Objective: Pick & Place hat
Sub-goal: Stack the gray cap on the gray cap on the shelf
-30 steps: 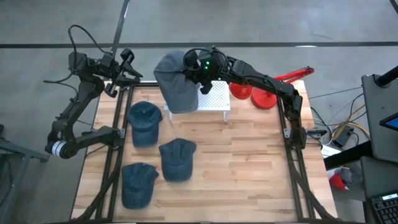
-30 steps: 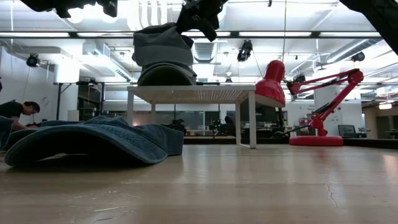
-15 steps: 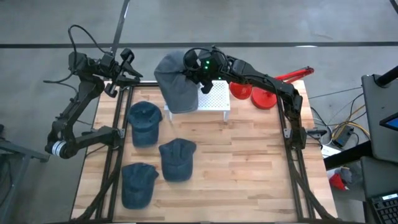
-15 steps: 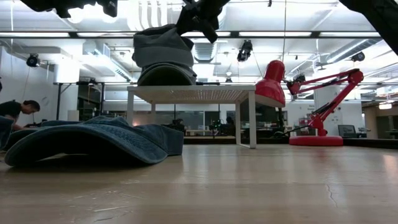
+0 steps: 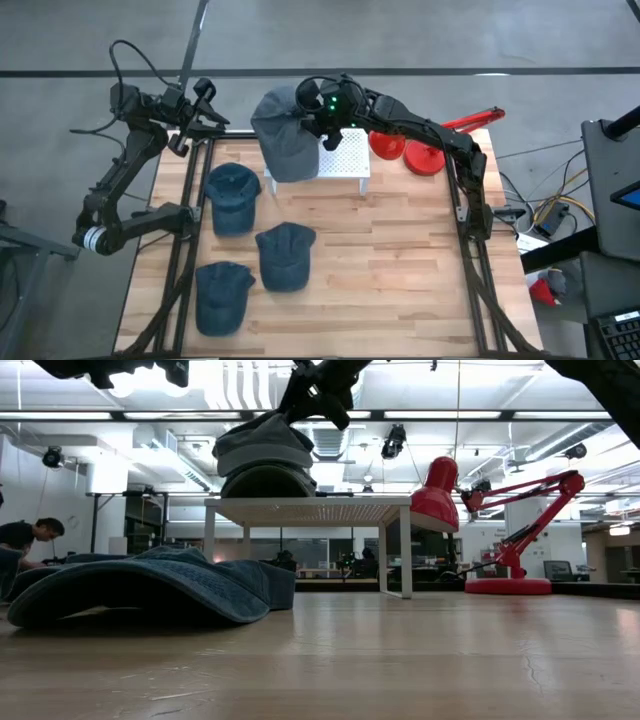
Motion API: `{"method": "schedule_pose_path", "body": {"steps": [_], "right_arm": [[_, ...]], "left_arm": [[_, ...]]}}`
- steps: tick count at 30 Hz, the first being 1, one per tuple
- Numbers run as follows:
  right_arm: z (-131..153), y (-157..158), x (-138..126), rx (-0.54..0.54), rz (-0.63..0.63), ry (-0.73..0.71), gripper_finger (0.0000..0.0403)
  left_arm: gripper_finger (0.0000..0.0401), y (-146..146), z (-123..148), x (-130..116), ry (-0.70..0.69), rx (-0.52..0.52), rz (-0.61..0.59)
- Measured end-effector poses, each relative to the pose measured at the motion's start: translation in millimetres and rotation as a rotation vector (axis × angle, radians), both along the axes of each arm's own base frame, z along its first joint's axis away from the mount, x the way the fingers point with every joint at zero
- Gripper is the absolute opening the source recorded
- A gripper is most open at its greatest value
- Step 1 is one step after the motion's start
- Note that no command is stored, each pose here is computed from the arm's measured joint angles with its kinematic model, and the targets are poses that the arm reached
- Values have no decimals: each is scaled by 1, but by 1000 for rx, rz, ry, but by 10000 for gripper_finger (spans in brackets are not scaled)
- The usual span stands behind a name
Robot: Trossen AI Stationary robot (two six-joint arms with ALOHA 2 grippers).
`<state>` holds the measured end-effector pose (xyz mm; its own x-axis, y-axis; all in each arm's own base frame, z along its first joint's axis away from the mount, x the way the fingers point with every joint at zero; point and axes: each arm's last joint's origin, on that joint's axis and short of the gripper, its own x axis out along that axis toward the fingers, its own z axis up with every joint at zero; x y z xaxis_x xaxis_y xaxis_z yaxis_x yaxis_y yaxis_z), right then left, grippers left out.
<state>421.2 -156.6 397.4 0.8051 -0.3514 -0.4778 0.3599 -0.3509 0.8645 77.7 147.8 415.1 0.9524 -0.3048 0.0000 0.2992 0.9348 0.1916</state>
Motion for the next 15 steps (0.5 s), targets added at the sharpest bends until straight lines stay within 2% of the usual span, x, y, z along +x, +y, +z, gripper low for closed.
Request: {"method": "schedule_pose_path", "body": {"steps": [7,15], "right_arm": [[2,-7,-3,46,-3,-25,153],[4,-10,-6,123,68,-58,142]], "left_arm": [[115,0,0,0,0,1,0],[115,0,0,0,-1,3,0]]}}
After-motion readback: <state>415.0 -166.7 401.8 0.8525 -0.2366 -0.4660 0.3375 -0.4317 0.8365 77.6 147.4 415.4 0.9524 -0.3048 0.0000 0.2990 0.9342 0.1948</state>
